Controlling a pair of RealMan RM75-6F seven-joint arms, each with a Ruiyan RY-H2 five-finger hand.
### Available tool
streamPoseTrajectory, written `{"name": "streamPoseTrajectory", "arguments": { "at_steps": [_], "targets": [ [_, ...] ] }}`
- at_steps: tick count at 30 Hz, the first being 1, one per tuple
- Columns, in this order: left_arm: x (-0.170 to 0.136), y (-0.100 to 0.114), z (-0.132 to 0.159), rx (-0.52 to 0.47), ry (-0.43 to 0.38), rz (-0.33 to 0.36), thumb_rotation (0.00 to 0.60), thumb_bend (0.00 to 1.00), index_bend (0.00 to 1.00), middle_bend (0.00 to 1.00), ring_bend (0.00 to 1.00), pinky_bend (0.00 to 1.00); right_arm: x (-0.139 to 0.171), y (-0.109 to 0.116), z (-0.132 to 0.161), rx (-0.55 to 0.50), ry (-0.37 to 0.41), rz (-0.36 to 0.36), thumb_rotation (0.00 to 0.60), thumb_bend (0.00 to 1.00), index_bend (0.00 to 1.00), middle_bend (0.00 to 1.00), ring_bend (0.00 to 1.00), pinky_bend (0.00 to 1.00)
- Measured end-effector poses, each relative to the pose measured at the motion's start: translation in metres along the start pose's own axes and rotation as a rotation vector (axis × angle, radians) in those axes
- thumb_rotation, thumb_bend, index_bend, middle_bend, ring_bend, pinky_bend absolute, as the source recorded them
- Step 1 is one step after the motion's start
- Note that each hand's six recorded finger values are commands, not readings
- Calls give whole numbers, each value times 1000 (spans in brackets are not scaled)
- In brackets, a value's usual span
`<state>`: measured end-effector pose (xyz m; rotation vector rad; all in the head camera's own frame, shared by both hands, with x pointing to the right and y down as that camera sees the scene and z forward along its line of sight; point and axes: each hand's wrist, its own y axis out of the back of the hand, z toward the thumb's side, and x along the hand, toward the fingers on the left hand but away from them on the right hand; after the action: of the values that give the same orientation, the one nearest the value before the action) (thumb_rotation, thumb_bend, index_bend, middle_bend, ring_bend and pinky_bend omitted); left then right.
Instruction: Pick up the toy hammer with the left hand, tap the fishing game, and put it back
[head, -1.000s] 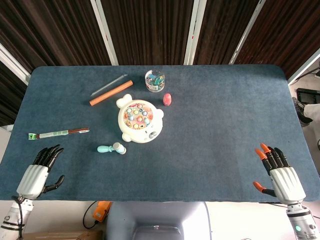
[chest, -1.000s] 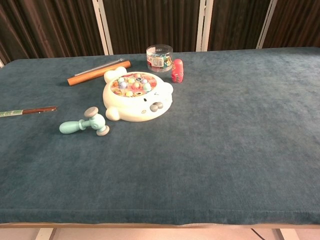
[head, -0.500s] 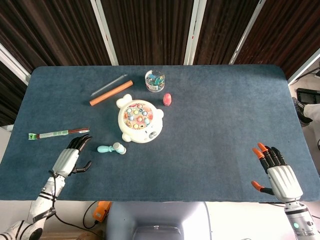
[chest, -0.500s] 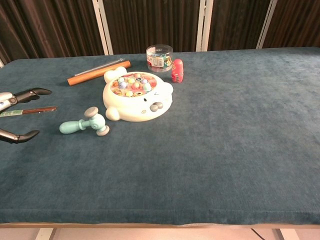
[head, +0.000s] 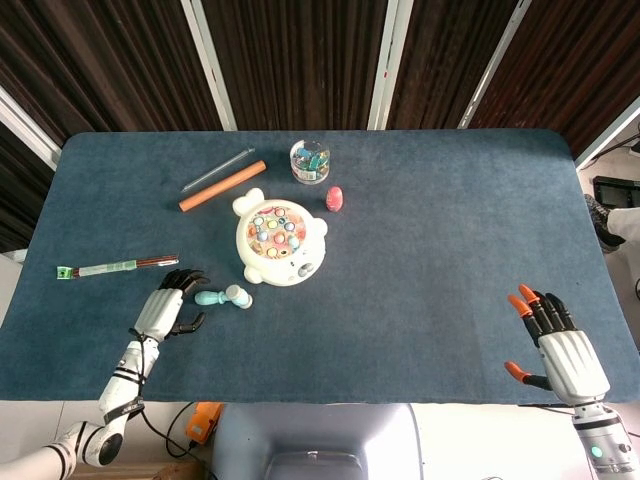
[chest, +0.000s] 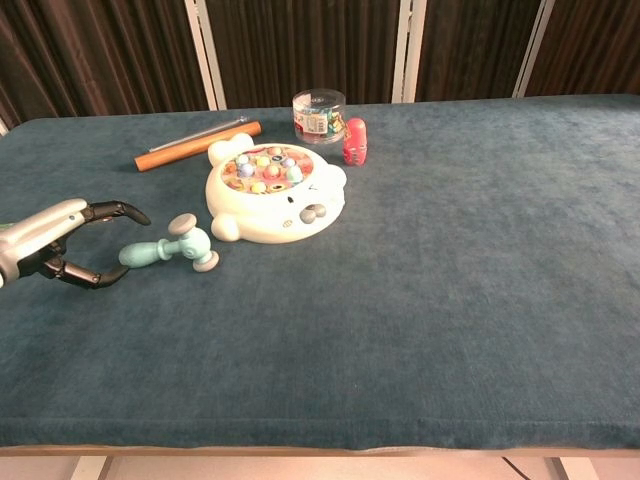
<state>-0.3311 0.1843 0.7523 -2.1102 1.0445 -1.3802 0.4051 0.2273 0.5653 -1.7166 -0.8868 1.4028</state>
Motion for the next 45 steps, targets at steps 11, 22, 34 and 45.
{"name": "streamPoseTrajectory", "arguments": {
  "at_steps": [11, 22, 34, 45],
  "targets": [
    [17, -10, 6, -27, 6, 25, 600, 397, 369, 248, 189, 138, 1, -1, 0, -2, 8, 16, 600, 327, 0, 0, 0, 0],
    [25, -17, 12, -46, 1, 41, 600, 408, 407, 292, 232, 148, 0, 1, -2, -3, 0, 15, 600, 327, 0, 0, 0, 0],
    [23, -21, 21, -34, -22, 39, 600, 413, 422, 305, 247, 151, 1, 2, -3, -7, 0, 14, 600, 327, 0, 0, 0, 0],
    [22, -23, 26, -23, -30, 41, 600, 432, 521, 380, 296, 154, 1, 2, -3, -9, 3, 14, 600, 326, 0, 0, 0, 0]
  ]
}}
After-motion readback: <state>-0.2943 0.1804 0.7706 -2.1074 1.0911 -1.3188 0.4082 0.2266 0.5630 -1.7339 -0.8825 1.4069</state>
